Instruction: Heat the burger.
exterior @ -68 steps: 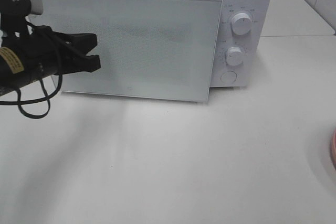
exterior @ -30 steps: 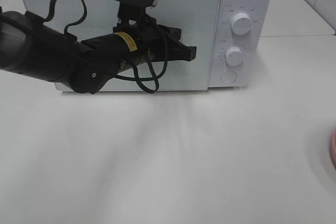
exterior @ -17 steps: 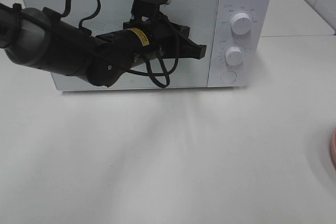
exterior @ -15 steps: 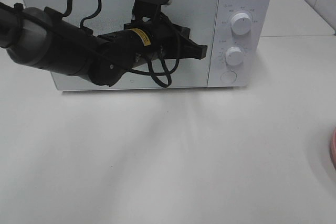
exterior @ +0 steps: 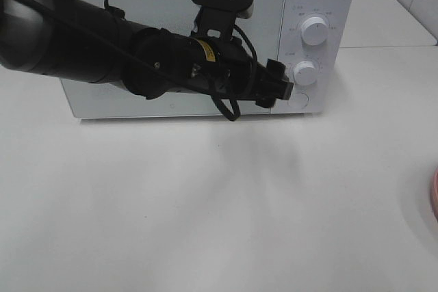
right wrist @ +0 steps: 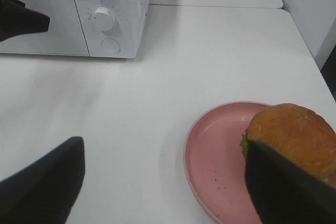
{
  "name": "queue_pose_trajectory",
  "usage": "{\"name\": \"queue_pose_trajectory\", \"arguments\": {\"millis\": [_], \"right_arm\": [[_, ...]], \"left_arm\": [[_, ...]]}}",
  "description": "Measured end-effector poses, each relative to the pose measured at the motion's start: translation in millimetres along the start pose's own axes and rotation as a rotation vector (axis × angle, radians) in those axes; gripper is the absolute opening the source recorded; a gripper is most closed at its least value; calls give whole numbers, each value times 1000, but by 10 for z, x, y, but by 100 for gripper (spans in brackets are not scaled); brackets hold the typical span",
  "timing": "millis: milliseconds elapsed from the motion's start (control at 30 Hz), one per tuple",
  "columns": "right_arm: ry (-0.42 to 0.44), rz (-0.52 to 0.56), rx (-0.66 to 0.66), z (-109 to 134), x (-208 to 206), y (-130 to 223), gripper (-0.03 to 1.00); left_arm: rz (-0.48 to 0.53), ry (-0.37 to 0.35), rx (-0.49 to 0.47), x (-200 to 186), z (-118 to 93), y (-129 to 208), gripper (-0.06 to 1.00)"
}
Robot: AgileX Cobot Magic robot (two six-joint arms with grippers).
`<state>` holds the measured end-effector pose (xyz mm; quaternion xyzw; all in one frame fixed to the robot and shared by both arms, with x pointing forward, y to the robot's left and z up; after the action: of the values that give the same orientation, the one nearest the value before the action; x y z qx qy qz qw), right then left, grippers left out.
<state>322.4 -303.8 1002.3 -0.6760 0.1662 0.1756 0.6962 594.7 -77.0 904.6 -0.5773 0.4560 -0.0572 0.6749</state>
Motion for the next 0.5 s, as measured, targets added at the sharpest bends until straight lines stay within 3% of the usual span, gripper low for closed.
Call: {"name": "queue_pose_trajectory", "arguments": {"millis": [33, 67, 100, 167, 200, 267, 367, 433, 500], "right_arm": [[0, 0, 0, 0, 0, 0, 76], [0, 0, 0, 0, 0, 0, 76], [0, 0, 0, 0, 0, 0, 76], [0, 0, 0, 0, 0, 0, 76], [0, 0, 0, 0, 0, 0, 76], [0, 0, 0, 0, 0, 0, 76], [0, 0, 0, 0, 0, 0, 76], [0, 0, 0, 0, 0, 0, 76], [0, 0, 0, 0, 0, 0, 76]], "left_arm": [[0, 0, 0, 0, 0, 0, 81], [35, 7, 2, -28, -30, 48, 92], [35, 7, 2, -28, -30, 48, 92], [157, 37, 13, -201, -151, 171, 98], [157, 37, 13, -201, -151, 171, 98], [251, 52, 15, -359, -194, 265, 99], [282, 59, 11, -423, -217, 292, 99], [395, 78, -1, -666, -261, 381, 99], [423, 83, -2, -740, -272, 399, 99]]}}
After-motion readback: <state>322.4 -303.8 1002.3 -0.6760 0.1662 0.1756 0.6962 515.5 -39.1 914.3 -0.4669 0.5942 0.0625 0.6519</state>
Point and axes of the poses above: a point on each arm's last joint axis where the gripper is mounted, x pointing out along that axis toward the gripper, z along the wrist's bending axis when the last joint is at zero, y = z × x, the point moved 10 cm from there along x, pointing out along that axis toward the gripper, and after that the axes turned 3 degrees about x, right-handed, at the moved point
